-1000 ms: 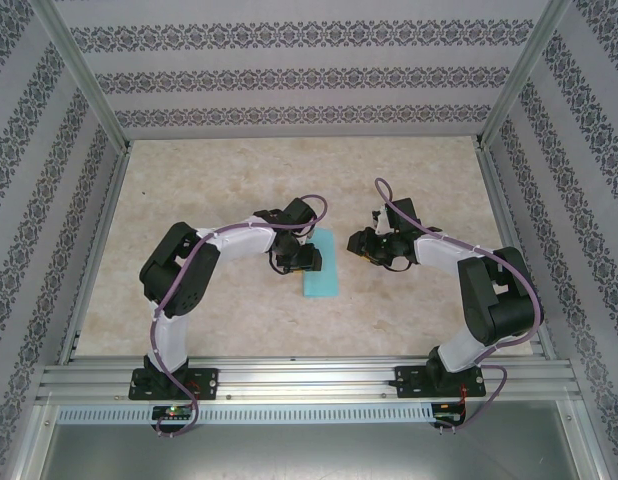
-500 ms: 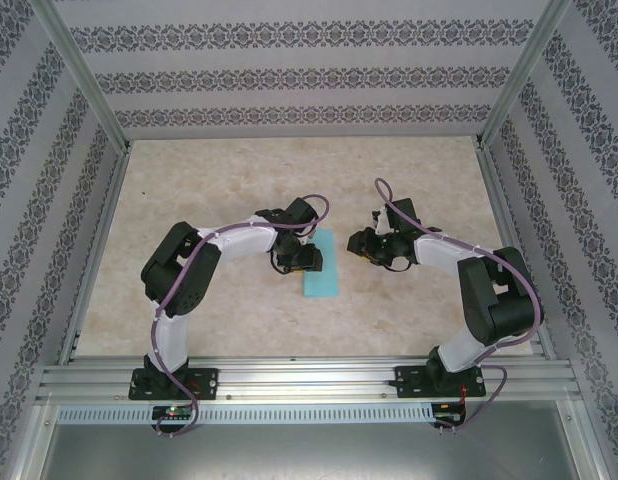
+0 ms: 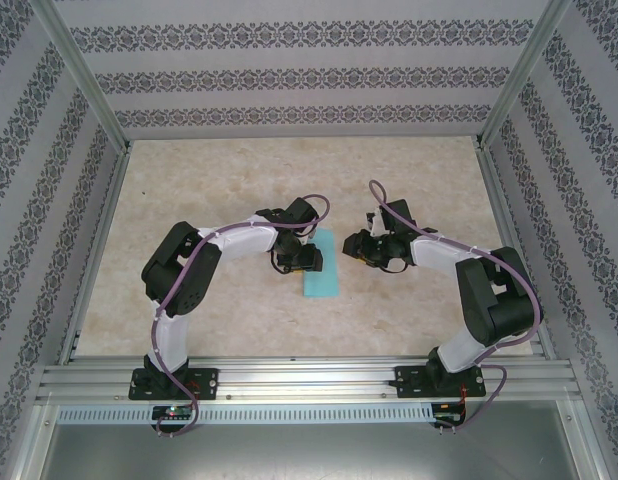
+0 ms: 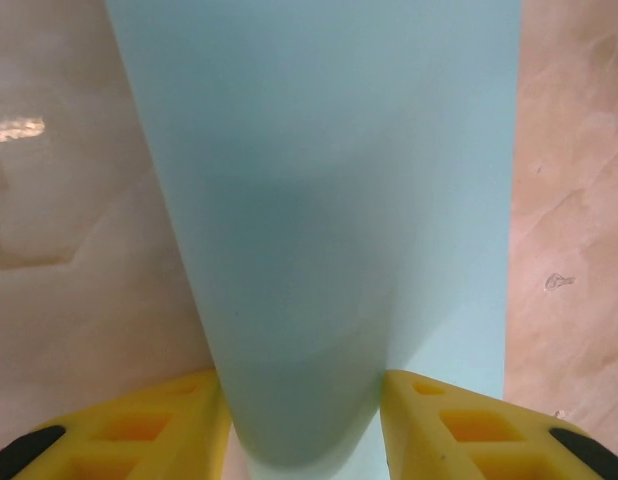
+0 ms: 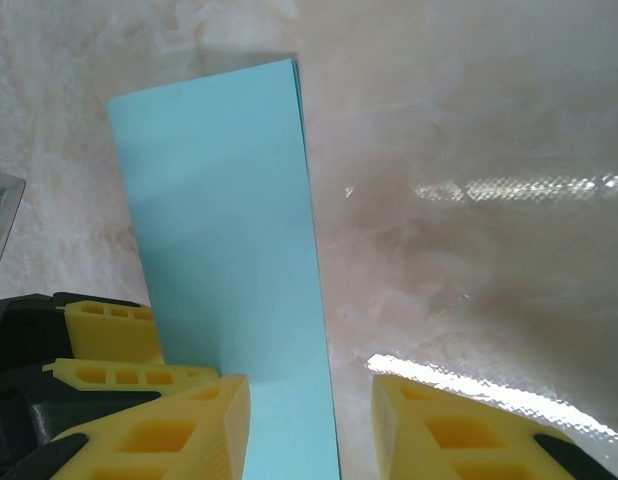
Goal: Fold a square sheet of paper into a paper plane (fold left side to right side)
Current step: Hold the square sheet of paper at the center of the table.
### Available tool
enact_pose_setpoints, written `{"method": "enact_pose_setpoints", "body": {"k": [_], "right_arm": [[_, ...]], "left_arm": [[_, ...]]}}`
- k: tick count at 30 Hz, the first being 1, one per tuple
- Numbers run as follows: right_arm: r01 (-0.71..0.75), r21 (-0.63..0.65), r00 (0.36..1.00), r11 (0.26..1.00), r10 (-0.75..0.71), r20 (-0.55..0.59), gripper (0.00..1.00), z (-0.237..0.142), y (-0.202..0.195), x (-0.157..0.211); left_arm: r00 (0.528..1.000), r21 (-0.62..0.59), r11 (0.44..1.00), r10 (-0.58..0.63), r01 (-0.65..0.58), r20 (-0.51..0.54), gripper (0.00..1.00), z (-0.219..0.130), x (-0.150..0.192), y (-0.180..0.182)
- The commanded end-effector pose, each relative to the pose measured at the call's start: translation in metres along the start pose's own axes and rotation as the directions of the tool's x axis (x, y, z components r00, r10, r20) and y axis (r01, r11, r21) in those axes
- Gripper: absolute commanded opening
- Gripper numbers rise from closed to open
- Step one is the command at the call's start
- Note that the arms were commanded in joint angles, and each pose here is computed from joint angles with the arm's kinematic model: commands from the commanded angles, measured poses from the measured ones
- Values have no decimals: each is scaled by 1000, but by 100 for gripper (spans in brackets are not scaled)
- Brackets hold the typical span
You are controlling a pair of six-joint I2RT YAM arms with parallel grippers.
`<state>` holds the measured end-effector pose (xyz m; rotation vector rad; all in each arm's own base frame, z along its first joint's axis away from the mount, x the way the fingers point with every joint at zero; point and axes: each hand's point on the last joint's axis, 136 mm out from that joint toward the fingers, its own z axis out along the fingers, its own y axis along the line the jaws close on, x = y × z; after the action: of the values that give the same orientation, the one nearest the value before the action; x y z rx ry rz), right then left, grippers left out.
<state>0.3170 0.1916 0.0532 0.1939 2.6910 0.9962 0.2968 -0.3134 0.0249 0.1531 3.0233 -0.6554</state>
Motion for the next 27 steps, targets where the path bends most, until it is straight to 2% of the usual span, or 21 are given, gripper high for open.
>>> {"method": "enact_pose_setpoints", "body": {"k": [1,6,15,27], "right_arm": [[1,-17,1000,1000,-1,-10,37,5,5,2],[-5,-36,999,999,4,-35,36,11,11,9],[-23,-60,997,998,18,-79,27,26,19,20],[-17,-45,996,999,14,-85,27,30,19,21]], "left_arm": [[999,-17,999,33,-33,-17,45,13,5,-3],[999,-21,999,31,-32,-18,45,14,5,-2],[999,-21,999,31,-32,-19,45,14,6,-2],[999,-27,999,36,-36,-21,44,14,6,-1]]}}
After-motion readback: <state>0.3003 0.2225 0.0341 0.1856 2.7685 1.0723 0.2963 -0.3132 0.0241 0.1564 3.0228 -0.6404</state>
